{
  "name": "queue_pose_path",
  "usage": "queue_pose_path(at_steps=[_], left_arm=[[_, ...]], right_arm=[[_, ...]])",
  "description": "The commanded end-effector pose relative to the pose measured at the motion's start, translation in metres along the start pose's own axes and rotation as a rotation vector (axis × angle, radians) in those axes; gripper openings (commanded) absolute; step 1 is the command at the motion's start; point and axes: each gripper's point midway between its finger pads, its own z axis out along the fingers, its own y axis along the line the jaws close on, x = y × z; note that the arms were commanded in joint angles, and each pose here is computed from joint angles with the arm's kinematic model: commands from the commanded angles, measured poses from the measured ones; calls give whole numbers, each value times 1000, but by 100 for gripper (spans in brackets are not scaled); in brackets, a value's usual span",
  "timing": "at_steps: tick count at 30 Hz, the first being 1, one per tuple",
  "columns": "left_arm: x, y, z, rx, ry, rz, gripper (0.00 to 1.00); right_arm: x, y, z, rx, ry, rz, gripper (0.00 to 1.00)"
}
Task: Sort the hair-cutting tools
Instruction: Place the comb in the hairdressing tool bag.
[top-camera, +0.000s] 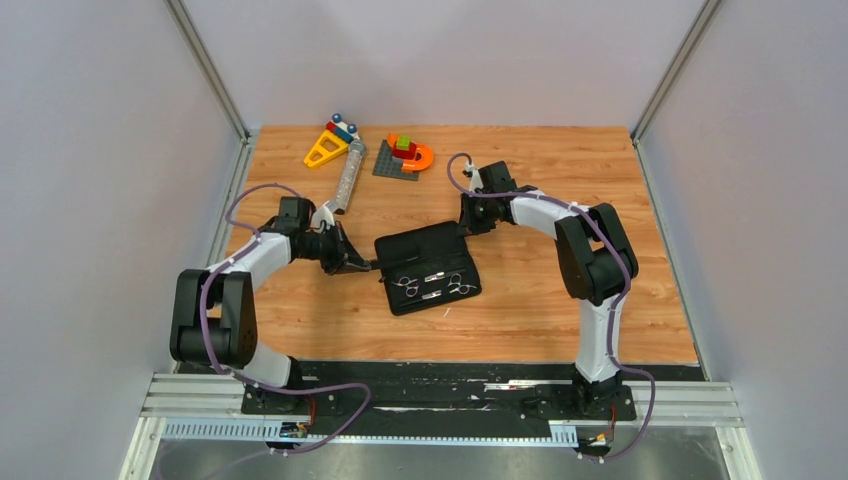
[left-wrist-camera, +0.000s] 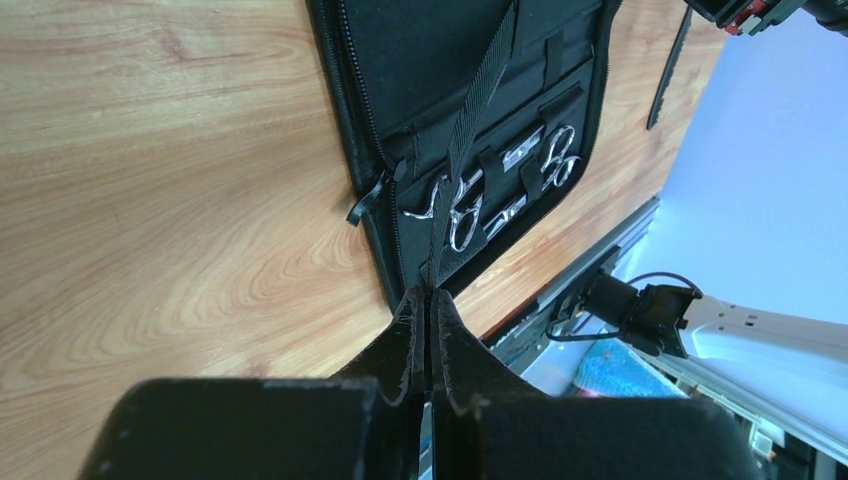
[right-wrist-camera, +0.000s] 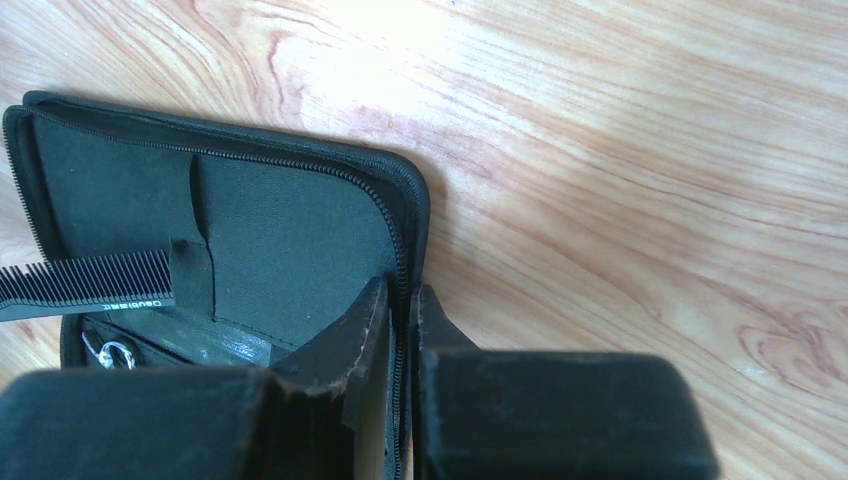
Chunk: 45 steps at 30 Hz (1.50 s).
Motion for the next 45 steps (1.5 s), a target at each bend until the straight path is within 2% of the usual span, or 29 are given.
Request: queue_pose_path(at_steps=[1, 13, 22, 28, 32, 34, 36, 40, 42, 45], left_arm=[[5, 0, 3, 3, 57, -16, 0], [-16, -1, 23, 1, 70, -7, 0], [-15, -14, 56, -8, 101, 22, 0], [-10, -19, 77, -31, 77, 37, 0], [-7, -18, 88, -52, 66, 40, 8], [-9, -16, 91, -72, 53, 44, 15], [-10, -12, 93, -93, 42, 47, 26], [-7, -6, 90, -144, 31, 52, 55], [-5, -2, 86, -185, 13, 62, 64], [-7, -1, 74, -226, -21, 78, 71]], right_arm=[[5, -9, 12, 66, 6, -52, 0], [11, 4, 15, 50, 24, -75, 0], [17, 15, 17, 37, 35, -83, 0], [21, 18, 18, 36, 40, -66, 0], [22, 20, 18, 33, 40, -60, 0], [22, 21, 17, 34, 39, -58, 0], [23, 19, 17, 43, 38, -51, 0], [24, 16, 15, 61, 33, -48, 0], [25, 14, 15, 74, 33, -44, 0], [24, 12, 14, 86, 28, -39, 0]])
